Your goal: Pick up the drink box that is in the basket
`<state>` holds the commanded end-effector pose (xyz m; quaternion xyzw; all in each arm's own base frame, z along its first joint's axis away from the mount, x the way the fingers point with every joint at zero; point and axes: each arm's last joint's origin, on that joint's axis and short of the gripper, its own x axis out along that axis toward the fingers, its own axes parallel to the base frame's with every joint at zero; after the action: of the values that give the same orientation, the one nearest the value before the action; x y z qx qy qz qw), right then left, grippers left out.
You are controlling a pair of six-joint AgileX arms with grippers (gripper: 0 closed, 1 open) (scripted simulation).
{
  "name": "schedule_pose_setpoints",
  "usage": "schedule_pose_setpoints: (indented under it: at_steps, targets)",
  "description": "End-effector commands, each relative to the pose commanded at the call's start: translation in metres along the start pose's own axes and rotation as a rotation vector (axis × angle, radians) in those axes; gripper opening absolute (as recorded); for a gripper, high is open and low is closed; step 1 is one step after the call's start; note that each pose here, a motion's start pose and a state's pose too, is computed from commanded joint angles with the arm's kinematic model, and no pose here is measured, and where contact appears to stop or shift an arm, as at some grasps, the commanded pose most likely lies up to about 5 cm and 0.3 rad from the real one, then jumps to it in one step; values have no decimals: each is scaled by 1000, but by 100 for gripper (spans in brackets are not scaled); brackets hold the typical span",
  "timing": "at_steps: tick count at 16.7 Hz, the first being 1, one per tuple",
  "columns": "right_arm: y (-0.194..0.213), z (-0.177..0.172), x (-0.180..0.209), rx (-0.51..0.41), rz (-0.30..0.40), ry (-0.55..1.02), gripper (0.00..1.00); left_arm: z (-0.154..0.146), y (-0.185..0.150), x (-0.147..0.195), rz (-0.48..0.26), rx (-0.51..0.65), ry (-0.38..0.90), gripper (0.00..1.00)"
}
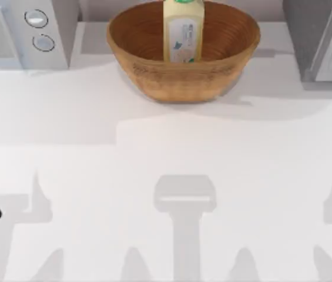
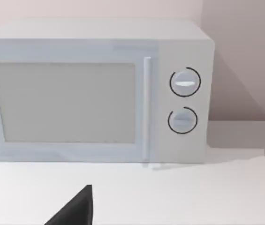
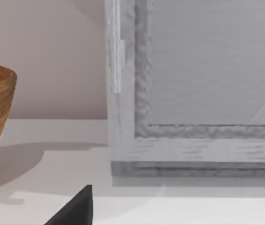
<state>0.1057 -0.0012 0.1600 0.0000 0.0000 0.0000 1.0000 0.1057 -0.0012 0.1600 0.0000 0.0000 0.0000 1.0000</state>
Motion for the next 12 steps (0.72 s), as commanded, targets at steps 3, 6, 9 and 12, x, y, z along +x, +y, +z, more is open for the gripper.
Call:
schedule_pose_setpoints:
  at_steps: [3, 6, 9, 12]
  targets:
    - [0, 0, 0, 0, 0, 0, 100, 1, 0, 0, 0, -1, 4, 100]
    - [0, 0, 0, 0, 0, 0, 100, 11, -2, 4, 0, -8, 24, 100]
    - [0, 0, 0, 0, 0, 0, 100, 36, -8, 15, -1, -14, 35, 100]
    - [0, 0, 0, 0, 0, 0, 100, 71, -19, 40, -3, -18, 27, 100]
